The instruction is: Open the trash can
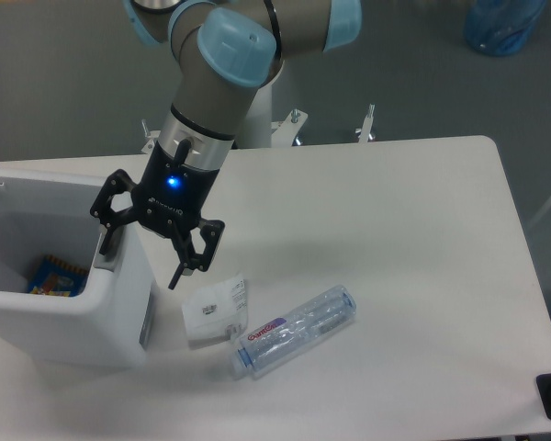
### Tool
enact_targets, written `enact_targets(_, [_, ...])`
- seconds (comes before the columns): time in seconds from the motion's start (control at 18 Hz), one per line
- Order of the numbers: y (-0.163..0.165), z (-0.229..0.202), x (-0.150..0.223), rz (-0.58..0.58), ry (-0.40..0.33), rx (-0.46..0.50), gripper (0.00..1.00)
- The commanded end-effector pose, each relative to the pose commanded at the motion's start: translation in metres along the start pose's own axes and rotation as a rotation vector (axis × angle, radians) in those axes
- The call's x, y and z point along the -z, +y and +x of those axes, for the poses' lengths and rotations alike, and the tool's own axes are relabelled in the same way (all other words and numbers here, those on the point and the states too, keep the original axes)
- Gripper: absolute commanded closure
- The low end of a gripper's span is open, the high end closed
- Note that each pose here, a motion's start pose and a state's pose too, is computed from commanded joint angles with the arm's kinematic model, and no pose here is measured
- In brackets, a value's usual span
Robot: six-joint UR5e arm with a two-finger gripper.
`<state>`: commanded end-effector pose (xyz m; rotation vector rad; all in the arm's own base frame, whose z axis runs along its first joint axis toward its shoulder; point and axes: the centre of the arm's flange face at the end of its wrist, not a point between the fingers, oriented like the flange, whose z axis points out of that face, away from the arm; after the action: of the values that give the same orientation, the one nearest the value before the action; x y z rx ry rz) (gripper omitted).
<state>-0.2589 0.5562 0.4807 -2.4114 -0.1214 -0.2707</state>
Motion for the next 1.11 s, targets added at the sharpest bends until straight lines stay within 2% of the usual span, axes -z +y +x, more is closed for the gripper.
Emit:
enact_targets(0.33, [0.007,-0.064,0.037,0.036,-0.085,0.032,0.0])
enact_targets(0.5, [0.014,-0.106,0.023,-0.003,-0.118,-0.079,0.0])
enact_targets(0.67, [0.017,-0.157,0.023,-0.101,-0.244,-0.116,0.0])
enact_targets(0.78, [0.017,-0.182,0.018,-0.158,-0.292,-0.164,0.0])
enact_targets(1.0, [0.029,-0.235,0.007,-0.211,-0.323,-0.202,0.0])
enact_targets(1.11, [0.047,-0.262,0.005,-0.262,-0.317,-0.304,0.0])
